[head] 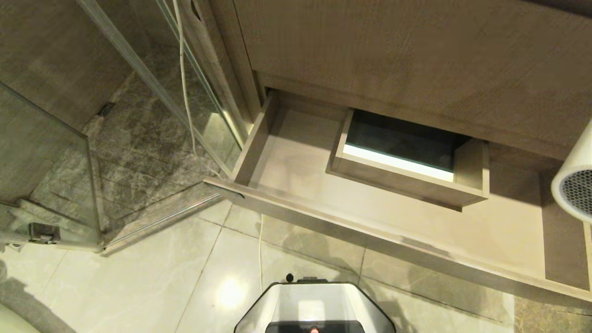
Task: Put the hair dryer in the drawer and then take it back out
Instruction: Put it into the drawer
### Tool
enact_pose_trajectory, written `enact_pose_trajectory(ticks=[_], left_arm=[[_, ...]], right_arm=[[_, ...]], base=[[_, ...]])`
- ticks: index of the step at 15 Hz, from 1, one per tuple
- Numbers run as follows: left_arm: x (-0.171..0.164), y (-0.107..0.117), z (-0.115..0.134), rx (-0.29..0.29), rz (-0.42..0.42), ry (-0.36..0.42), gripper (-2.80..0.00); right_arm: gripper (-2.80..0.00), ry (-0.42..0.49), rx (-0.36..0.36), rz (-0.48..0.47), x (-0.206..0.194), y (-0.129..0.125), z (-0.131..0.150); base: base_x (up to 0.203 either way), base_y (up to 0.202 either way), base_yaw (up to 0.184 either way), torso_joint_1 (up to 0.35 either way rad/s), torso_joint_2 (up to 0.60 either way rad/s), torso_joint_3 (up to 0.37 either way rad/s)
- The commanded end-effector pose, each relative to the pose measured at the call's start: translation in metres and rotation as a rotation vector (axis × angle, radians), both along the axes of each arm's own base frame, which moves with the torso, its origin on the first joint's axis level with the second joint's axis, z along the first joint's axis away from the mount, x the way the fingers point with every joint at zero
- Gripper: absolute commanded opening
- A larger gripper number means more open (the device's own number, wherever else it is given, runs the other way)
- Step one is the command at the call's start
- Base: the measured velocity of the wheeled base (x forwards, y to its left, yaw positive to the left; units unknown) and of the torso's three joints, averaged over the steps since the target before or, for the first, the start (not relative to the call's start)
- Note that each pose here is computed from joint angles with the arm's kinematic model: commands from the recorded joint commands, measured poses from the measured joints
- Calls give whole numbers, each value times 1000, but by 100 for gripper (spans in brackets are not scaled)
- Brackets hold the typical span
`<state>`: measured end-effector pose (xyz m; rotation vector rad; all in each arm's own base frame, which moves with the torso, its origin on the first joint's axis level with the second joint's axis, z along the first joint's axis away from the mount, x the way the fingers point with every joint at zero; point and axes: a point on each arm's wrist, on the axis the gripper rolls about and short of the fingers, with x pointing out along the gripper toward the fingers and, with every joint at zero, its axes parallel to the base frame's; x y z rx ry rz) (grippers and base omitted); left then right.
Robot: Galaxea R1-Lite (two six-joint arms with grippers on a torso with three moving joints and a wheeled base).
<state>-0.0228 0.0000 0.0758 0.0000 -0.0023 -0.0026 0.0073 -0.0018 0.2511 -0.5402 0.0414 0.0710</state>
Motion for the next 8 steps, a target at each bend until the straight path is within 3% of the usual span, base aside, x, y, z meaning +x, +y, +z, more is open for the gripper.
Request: enact_pose_trajectory(ticks=[1, 8], left_arm=[[0, 0, 0, 0, -1, 2, -280], [0, 0, -1, 0, -1, 4, -280]], right_arm=[[-280, 14, -6, 0, 1, 0, -3], [-280, 40, -12, 0, 6, 1, -11]], base=[[0, 0, 0, -39, 441, 352], [0, 0, 0, -39, 376, 370]])
